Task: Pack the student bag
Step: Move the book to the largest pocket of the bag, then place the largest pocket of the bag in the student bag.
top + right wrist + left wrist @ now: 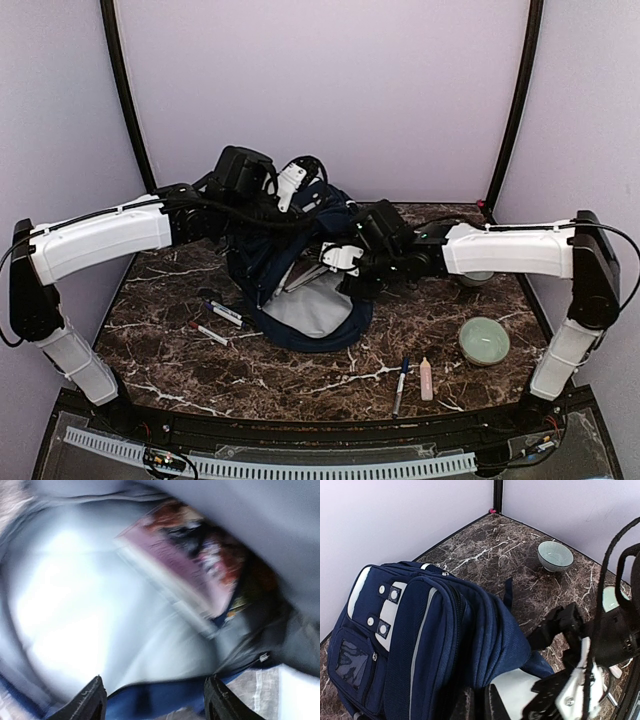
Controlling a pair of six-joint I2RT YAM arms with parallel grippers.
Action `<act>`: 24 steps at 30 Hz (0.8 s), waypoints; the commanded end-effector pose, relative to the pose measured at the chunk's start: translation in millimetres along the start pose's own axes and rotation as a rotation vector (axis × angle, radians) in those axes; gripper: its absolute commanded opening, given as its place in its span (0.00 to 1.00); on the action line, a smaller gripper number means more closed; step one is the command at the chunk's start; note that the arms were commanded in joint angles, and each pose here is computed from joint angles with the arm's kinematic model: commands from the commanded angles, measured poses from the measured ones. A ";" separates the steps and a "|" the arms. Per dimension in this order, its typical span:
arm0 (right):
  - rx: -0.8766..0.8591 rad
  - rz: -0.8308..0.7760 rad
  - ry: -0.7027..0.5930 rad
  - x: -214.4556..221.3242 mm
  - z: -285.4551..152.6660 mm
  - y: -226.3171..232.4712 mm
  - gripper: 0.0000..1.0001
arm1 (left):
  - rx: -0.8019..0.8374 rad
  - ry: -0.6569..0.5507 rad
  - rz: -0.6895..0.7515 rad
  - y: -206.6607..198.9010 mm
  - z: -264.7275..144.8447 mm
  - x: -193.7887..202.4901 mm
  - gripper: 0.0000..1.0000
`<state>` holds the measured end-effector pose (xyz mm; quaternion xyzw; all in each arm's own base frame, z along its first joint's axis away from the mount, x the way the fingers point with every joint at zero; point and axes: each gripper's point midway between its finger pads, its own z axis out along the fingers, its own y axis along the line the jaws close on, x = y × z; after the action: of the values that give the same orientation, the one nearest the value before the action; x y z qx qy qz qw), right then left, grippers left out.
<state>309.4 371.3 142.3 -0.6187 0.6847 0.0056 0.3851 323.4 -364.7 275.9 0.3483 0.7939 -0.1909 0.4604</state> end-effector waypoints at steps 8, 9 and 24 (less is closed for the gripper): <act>-0.355 0.213 0.104 89.7 -56.3 45.4 0.66 | 0.115 -0.098 -0.015 -23.0 5.1 -8.9 0.01; -0.364 0.255 0.096 90.9 -56.9 37.8 0.66 | 0.147 -0.106 -0.015 -28.4 5.4 -7.4 0.02; -0.182 0.551 -0.056 88.7 -90.3 -82.8 0.64 | 0.364 0.034 -0.042 -73.0 54.3 58.4 0.06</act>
<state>340.0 228.7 172.9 -0.4619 0.8209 0.1588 0.2959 289.0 -408.7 190.8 0.3962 0.7843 -0.3042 0.3679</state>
